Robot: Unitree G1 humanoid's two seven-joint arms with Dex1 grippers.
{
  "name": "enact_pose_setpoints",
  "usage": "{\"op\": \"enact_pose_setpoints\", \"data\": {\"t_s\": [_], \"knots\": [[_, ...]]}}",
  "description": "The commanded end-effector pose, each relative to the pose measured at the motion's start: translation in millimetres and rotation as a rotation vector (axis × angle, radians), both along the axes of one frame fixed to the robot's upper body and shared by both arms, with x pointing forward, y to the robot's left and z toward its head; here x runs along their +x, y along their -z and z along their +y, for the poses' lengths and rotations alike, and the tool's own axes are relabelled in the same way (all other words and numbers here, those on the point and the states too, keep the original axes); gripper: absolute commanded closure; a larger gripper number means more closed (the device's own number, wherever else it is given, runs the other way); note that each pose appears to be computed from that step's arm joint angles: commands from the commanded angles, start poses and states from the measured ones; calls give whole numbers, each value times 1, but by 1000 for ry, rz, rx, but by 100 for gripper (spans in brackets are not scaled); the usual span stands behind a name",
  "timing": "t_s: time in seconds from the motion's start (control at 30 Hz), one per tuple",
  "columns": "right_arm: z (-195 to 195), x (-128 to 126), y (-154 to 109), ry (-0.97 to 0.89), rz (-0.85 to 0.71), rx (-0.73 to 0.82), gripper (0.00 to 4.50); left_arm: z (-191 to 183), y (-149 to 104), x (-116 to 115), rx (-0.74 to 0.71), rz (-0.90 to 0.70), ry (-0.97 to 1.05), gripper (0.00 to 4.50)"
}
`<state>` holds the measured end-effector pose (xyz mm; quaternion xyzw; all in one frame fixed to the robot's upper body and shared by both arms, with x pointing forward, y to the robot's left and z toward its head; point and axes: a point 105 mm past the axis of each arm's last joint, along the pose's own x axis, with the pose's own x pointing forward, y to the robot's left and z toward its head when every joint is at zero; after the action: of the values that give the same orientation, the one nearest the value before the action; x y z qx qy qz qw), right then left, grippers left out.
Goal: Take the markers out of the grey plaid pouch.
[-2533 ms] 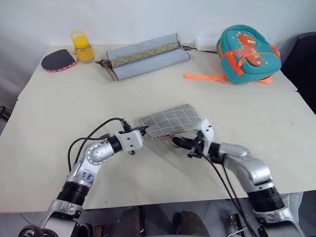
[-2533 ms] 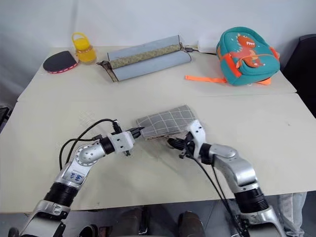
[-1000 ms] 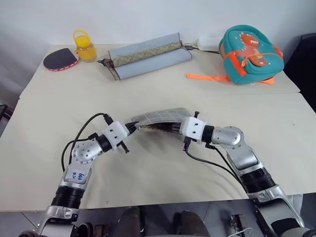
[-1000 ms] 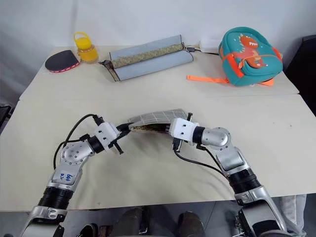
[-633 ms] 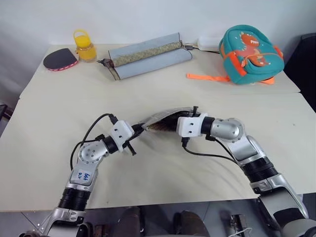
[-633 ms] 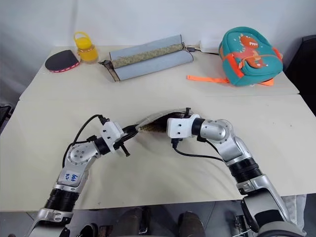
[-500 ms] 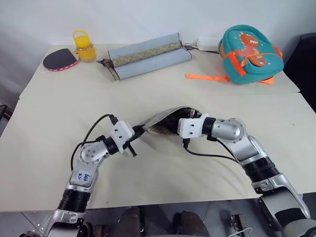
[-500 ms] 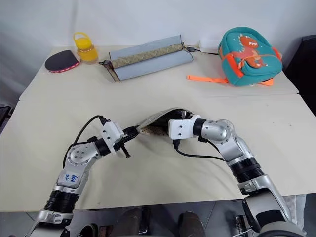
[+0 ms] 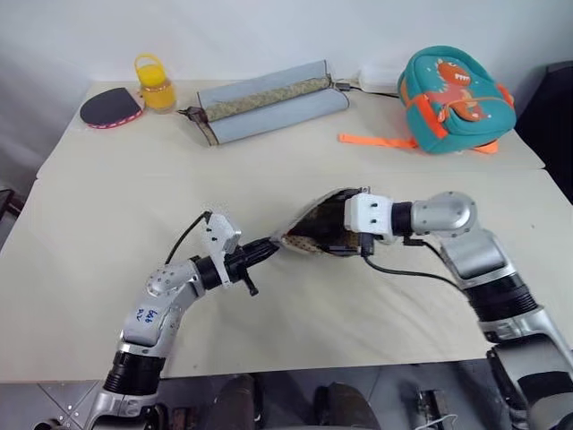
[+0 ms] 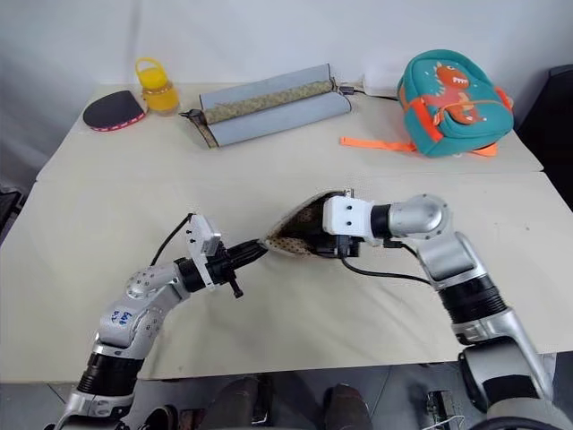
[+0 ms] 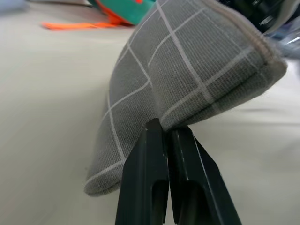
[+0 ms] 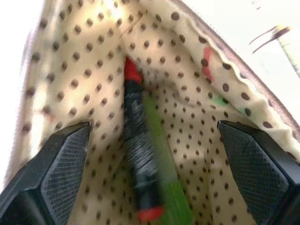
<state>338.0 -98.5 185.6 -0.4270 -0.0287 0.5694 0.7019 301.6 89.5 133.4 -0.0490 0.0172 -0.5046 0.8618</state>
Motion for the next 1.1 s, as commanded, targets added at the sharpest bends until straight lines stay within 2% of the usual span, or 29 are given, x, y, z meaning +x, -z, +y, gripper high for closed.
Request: {"op": "enact_pose_setpoints", "data": {"t_s": [0.03,0.23,0.33,0.5,0.6,0.67,1.03,1.1], "knots": [[-4,-13,-18,-43,60,-74,1,-10,-20,-15,-125,101,125,450],[0,-29,-23,-67,189,-167,1,-8,-20,-26,-305,335,230,450],[8,-28,-21,-71,191,-169,1,-4,-1,-22,-252,366,181,450],[17,-13,2,-42,160,-212,1,-1,33,-20,-184,413,124,450],[18,-7,9,-29,129,-219,63,-1,30,-19,-208,398,126,450],[17,-4,14,-23,97,-251,129,0,28,-16,-209,386,118,450],[20,-1,22,-46,79,-247,129,-1,25,-12,-206,346,96,450],[17,-2,22,-42,102,-237,169,-2,23,-11,-209,337,91,450]]}}
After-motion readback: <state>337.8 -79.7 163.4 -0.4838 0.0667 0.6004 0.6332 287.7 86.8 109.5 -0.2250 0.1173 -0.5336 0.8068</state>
